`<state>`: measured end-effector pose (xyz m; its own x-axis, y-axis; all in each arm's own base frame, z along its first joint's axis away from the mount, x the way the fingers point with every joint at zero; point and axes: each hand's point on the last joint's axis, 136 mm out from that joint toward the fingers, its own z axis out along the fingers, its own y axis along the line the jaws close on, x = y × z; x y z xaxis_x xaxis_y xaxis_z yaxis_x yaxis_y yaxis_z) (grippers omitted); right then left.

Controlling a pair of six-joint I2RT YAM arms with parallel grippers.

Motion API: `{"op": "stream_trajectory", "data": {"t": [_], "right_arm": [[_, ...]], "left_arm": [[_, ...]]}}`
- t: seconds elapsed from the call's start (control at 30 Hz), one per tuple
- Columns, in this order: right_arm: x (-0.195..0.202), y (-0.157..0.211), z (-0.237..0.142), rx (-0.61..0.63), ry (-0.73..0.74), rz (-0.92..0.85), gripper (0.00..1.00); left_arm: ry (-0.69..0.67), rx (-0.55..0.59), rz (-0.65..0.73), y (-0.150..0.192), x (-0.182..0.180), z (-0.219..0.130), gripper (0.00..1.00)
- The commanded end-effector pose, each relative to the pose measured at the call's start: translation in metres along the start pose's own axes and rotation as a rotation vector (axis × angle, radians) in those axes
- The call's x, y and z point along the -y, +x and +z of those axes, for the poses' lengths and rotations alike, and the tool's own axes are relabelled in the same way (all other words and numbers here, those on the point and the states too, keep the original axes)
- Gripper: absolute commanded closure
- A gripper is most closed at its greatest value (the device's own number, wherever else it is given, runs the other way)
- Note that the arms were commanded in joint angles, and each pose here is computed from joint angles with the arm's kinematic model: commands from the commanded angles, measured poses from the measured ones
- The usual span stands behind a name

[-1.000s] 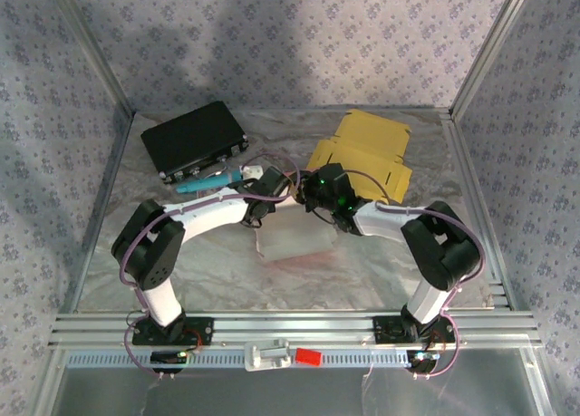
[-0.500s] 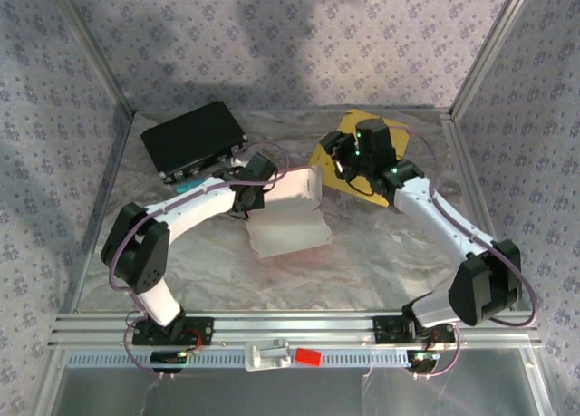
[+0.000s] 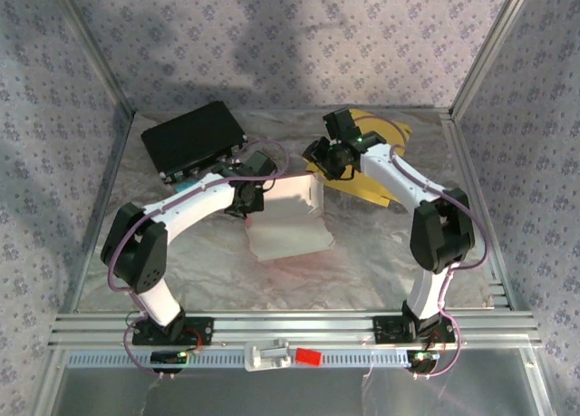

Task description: Fold the paper box

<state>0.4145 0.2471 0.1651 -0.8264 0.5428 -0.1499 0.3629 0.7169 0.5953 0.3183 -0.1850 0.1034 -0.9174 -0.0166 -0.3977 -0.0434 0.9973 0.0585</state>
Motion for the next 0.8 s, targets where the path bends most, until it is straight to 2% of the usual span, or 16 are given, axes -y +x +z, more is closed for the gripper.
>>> {"op": "stream_trajectory", "data": {"t": [0.0, 0.3, 0.57, 0.77], "right_arm": [[0.003, 0.003, 0.002, -0.004, 0.046, -0.061, 0.49], [0.016, 0.008, 0.021, -0.026, 0.099, -0.112, 0.49], [-0.01, 0.033, 0.024, -0.125, 0.001, -0.16, 0.5], [-0.018, 0.034, 0.007, -0.104, -0.055, -0.15, 0.52]], "left_arm": [[0.01, -0.002, 0.002, -0.006, 0.0, -0.009, 1.0], [0.013, 0.002, 0.016, -0.008, 0.002, -0.01, 1.0], [0.022, 0.008, 0.023, -0.01, 0.004, -0.011, 1.0], [0.029, 0.018, 0.03, -0.012, 0.005, -0.011, 1.0]]}}
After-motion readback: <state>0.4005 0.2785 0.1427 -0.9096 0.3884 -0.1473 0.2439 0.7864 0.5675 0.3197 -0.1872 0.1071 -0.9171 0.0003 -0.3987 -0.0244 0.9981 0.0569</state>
